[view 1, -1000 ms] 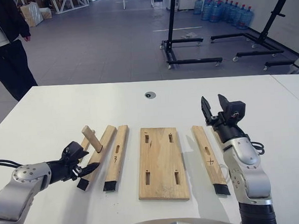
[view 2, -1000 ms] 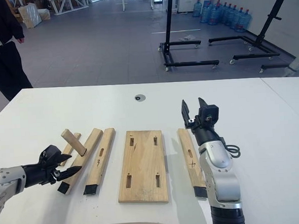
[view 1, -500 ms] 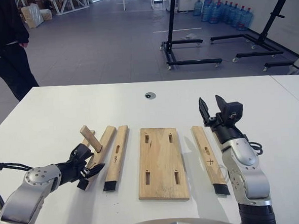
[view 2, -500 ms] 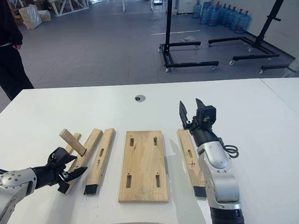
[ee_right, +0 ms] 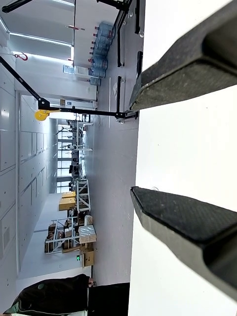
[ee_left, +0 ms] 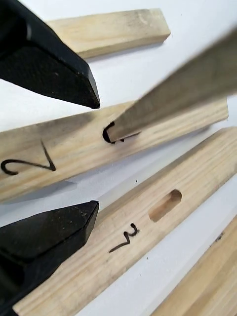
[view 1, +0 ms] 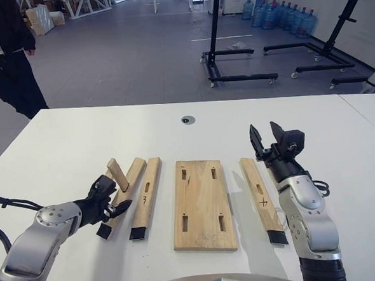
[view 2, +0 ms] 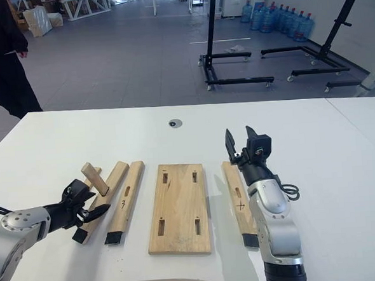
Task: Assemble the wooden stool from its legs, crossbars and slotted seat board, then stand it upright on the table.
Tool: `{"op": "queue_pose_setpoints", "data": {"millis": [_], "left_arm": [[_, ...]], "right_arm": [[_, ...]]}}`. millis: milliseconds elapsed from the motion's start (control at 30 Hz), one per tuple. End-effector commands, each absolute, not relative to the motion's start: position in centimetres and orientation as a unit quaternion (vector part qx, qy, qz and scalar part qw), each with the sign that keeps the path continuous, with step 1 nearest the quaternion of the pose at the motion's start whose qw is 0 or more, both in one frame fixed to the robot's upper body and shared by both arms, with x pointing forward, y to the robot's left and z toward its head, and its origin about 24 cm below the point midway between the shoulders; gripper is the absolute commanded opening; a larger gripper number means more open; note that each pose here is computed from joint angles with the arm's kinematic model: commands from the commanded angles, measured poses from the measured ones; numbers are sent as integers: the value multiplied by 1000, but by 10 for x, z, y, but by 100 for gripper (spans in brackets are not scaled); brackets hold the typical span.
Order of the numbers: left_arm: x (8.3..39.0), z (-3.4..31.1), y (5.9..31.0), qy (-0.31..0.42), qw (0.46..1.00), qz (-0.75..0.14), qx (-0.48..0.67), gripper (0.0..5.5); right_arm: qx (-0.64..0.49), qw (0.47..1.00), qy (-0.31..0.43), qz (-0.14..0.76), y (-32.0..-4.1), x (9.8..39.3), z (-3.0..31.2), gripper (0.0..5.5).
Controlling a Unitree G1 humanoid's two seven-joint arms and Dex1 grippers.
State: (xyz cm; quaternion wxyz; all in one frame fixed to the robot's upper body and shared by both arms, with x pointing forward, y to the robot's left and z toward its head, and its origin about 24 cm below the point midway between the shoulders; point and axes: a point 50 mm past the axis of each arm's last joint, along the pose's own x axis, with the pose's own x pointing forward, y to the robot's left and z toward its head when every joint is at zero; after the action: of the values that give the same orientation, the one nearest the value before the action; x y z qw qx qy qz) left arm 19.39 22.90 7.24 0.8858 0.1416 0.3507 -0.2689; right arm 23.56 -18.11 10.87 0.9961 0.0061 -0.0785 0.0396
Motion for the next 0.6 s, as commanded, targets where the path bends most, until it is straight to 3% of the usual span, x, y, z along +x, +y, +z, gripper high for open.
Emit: {"op": "queue_pose_setpoints", "data": {"millis": [33,300,600], "left_arm": [[189,69,229,373,879,-263,138,342],[197,74,227,339,906,-217,133,342],[193,65,237,367,902,-180,138,342]], "right_arm": [[9,996,-77,40,-183,236,111,282],[7,997,-72,39,-186,235,110,282],[7,996,-74,46,-185,238,112,282]]}}
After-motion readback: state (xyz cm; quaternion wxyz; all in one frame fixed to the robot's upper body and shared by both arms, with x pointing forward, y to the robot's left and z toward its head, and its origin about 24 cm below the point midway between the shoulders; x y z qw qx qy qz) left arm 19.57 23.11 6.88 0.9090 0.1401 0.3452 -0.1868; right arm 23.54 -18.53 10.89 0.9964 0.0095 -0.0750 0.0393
